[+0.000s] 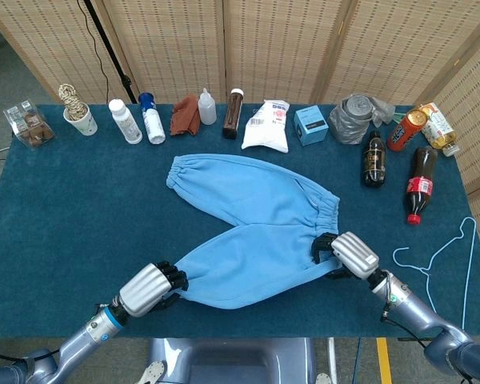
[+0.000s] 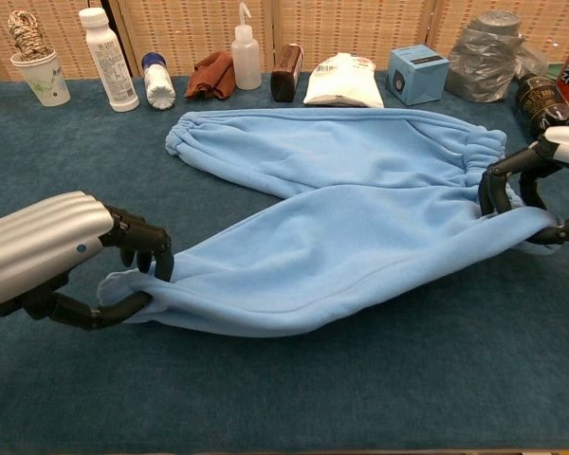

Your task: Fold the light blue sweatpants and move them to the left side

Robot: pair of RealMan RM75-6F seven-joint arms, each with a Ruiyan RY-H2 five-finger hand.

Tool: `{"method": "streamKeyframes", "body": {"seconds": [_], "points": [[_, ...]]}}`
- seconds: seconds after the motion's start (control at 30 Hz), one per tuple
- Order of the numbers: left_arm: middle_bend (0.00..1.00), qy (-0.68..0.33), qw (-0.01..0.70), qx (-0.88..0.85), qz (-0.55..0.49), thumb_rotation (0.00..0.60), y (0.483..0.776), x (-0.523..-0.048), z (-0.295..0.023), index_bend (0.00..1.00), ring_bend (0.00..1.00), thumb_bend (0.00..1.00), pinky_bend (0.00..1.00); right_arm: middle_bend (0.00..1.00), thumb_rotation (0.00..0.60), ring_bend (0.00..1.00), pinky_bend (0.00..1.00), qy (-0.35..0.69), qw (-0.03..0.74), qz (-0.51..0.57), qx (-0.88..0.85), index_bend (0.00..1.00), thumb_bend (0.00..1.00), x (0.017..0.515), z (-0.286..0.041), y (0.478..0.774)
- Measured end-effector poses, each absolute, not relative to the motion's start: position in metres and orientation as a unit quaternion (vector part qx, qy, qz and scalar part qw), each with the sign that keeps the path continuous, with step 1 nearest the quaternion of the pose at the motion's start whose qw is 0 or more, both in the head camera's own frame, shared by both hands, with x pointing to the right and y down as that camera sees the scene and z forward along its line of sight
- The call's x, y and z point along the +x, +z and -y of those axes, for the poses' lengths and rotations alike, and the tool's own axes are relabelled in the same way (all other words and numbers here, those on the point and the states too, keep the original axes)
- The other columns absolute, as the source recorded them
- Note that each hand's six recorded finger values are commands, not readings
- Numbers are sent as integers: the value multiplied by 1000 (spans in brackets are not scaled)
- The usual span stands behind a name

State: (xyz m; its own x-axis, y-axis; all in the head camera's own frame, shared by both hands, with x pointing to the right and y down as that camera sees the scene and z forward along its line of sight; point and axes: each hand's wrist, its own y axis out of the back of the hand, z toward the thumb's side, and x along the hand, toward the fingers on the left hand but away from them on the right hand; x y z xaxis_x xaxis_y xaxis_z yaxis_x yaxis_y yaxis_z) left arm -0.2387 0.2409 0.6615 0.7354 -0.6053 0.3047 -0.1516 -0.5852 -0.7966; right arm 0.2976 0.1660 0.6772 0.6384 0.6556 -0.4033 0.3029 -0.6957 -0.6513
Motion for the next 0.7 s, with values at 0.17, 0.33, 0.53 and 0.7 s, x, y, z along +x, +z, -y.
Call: {"method": "streamKeyframes", "body": {"seconds": [0.17,0.33,0.53,0.7], "points": [[597,-295,374,-836,-273,600,657,-244,-215,654,559,467,531,485,600,404,627,310,265,289,-866,662,783,293,-155,669],[601,-301,358,-828,-308,600,652,-247,-190,664,563,471,530,485,600,404,627,300,259,299,-869,663,784,285,-142,659],[610,-318,357,-816,-326,600,649,-247,-161,681,572,476,531,486,600,404,627,302,252,306,-867,663,784,277,-125,656],[612,-349,372,-796,-325,600,649,-249,-138,689,571,476,530,487,600,404,627,306,233,312,-869,663,784,265,-107,656]]}}
